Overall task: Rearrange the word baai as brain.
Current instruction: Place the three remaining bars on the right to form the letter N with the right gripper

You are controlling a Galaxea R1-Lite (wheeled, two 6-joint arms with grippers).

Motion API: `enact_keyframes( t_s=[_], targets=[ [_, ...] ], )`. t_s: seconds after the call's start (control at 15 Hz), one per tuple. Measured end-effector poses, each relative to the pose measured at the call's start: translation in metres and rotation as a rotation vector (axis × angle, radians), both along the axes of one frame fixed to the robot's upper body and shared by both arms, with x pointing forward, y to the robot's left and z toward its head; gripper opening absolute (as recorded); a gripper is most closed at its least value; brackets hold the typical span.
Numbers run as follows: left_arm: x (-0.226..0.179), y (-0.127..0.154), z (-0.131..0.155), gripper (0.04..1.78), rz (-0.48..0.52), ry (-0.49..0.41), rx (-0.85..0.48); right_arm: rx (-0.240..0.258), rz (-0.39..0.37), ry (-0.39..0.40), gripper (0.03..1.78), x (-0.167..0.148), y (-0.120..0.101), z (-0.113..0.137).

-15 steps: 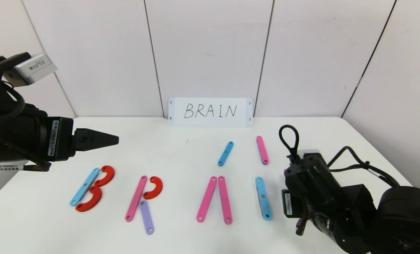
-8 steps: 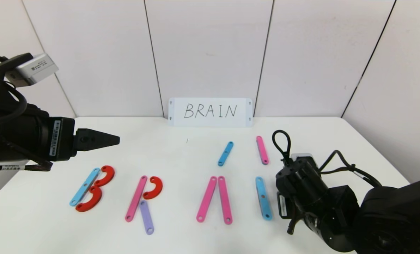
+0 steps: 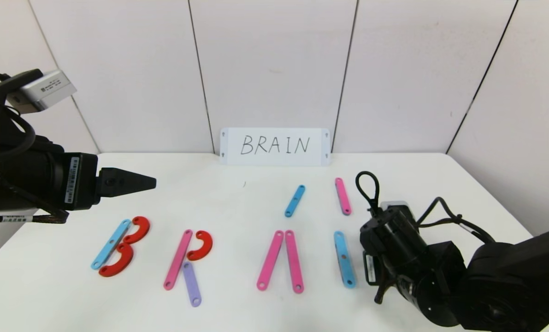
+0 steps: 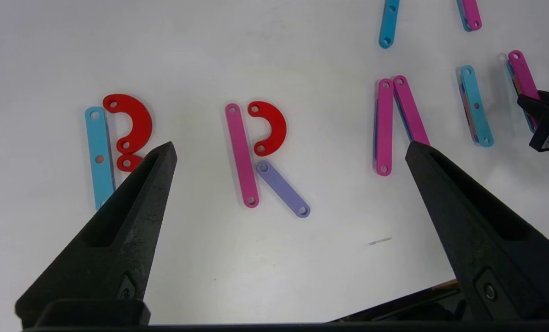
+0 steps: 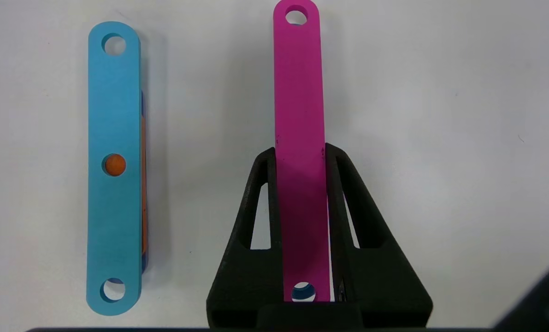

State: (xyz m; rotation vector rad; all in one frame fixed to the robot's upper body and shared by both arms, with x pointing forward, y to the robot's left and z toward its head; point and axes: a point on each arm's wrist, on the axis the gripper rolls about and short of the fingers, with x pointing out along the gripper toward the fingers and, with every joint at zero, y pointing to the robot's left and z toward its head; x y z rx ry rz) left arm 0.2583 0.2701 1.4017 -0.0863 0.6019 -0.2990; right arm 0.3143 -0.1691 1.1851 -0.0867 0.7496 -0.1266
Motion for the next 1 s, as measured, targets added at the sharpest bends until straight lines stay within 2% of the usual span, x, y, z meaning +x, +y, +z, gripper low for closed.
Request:
enact_keyframes(
  t_s=[1.0],
  targets=[
    [-0.0001, 0.0001, 0.0, 1.74, 0.001, 0.0, 0.0, -0.002, 0.012, 0.013, 0.34, 0.0028, 0.007, -0.0058]
  ],
)
